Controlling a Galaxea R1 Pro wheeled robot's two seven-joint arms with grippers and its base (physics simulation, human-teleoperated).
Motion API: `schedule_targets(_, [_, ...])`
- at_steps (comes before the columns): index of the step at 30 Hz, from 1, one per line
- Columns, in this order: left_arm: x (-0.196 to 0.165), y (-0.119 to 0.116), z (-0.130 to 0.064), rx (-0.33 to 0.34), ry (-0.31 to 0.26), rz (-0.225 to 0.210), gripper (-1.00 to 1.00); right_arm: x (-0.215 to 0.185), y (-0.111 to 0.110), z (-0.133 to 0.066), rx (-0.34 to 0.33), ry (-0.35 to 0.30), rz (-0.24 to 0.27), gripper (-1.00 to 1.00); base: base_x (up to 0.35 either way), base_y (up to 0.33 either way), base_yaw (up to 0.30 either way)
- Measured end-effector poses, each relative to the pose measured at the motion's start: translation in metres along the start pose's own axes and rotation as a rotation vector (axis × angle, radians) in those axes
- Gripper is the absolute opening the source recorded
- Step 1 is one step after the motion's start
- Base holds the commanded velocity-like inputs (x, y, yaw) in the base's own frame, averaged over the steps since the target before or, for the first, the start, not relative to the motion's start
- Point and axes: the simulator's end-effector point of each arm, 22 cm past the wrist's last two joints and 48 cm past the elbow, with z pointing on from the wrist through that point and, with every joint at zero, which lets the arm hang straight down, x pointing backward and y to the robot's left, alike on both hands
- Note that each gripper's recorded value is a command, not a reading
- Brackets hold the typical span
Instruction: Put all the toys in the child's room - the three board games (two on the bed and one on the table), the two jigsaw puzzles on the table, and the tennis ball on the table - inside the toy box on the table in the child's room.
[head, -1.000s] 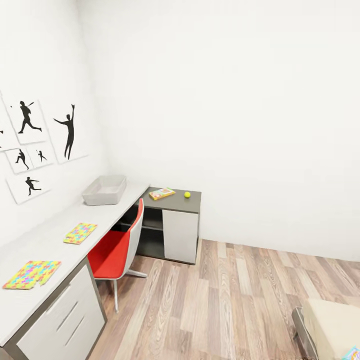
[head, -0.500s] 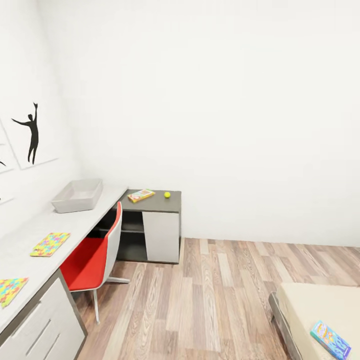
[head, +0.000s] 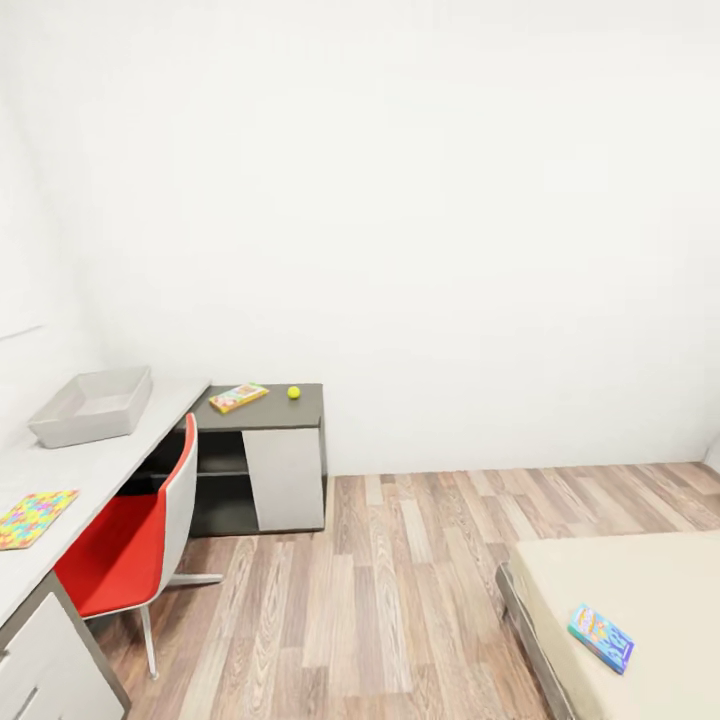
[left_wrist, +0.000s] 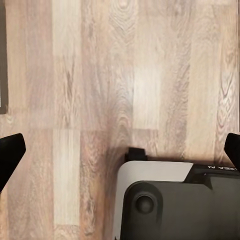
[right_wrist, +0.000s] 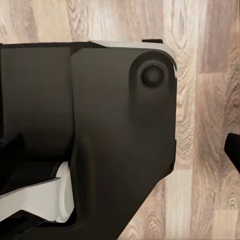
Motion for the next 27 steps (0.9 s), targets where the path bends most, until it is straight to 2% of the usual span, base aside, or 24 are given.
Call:
schedule_targets(5, [0.0,0.0,0.0,0.0,0.0,0.001,1.0,-0.003,0.0,0.0,-0.001,-0.006,0.0,1.0,0.0,0.0,-0.288])
schedule_targets(8, [0.0,-0.001,0.0,0.001,0.0,0.003,1.0,-0.017,0.001,0.001,-0.002,-0.031,0.0,1.0,0.0,0.0,-0.288])
schedule_targets(14, [-0.002,-0.002,0.0,0.003,-0.004,0.004,1.0,-0.077,0.005,-0.002,-0.009,-0.125,0.004,1.0,0.0,0.0,-0.288])
schedule_targets(18, [-0.014,-0.003,-0.001,0.012,-0.023,0.006,1.0,-0.12,0.02,-0.01,-0.032,-0.15,0.015,1.0,0.0,0.0,-0.288])
schedule_targets(23, [-0.052,-0.012,-0.008,0.063,-0.082,0.006,1.0,-0.188,0.038,-0.035,-0.06,-0.192,0.021,1.0,0.0,0.0,-0.288])
schedule_targets(27, [-0.094,-0.022,-0.022,0.134,-0.109,0.012,1.0,-0.256,0.053,-0.077,-0.092,-0.267,0.029,1.0,0.0,0.0,-0.278])
